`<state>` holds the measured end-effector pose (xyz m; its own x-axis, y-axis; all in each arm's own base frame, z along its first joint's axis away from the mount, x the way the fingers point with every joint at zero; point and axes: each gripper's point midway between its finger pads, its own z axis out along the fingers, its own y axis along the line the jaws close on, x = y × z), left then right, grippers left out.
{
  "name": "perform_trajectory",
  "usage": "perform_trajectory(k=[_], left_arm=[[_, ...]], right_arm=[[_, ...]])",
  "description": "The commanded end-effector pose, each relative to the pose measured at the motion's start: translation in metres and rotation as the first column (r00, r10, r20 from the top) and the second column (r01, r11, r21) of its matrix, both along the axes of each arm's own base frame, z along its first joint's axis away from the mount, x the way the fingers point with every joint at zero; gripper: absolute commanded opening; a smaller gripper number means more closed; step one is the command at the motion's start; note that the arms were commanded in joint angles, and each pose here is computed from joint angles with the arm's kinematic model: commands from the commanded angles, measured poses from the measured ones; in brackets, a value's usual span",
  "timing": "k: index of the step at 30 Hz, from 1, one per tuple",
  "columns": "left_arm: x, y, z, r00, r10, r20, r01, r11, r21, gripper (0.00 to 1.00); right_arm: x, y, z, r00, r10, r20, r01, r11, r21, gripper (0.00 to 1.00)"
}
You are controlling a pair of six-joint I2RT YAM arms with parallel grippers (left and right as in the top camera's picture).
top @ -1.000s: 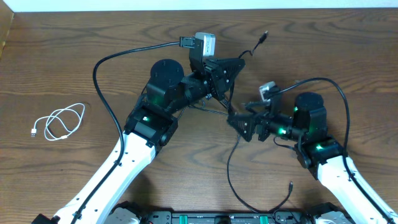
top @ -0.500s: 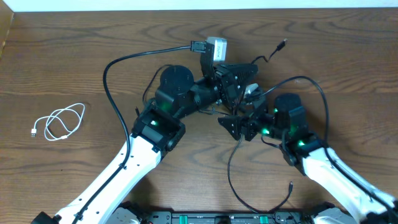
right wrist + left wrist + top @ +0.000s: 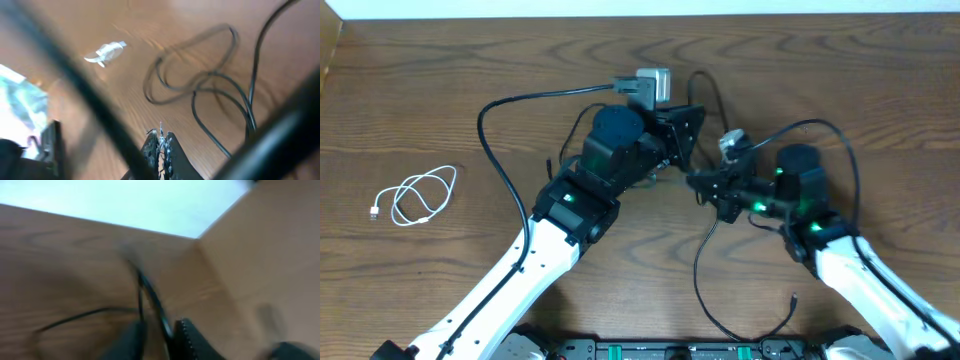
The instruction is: Untangle cables
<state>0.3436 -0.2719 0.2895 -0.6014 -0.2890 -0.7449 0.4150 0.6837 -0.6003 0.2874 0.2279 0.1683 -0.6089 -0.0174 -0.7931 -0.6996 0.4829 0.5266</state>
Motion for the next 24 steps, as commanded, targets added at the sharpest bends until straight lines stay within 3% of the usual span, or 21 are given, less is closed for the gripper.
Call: perform_trajectory(k=[1,4,11,16,21,24], left_arm=[[0.018,0.032,-0.014,0.983,0.181,0.023,-0.183,0.975,0.125,0.37],[0.02,0.045,-0.026,0.97,0.243,0.005,-0.24,0.953,0.183,0.4],[0.017,0.045,-0.03,0.972,0.236,-0.01,-0.23,0.954,0.194,0.41],[-0.005,0.014,-0.034,0.997,0.027,-0.069,-0.017,0.989,0.15,0.42],[-0.007,0.012,-0.051,0.995,-0.099,0.027,0.084,0.935,0.344,0.55],[-0.014,0.004,-0.054,0.973,-0.22,0.07,0.172,0.895,0.412,0.57]], right_arm=[[-0.016,-0.008,0.041,0.995,0.076,0.062,-0.082,0.992,0.099,0.01],[-0.024,-0.018,0.063,0.991,0.09,0.097,-0.103,0.984,0.142,0.01],[-0.041,-0.033,0.098,0.977,0.106,0.187,-0.14,0.973,0.181,0.01],[-0.043,-0.033,0.105,0.977,0.107,0.186,-0.145,0.969,0.201,0.01],[-0.063,-0.028,0.132,0.943,0.209,0.259,-0.273,0.93,0.247,0.01],[-0.069,-0.027,0.141,0.931,0.237,0.278,-0.31,0.916,0.256,0.01]])
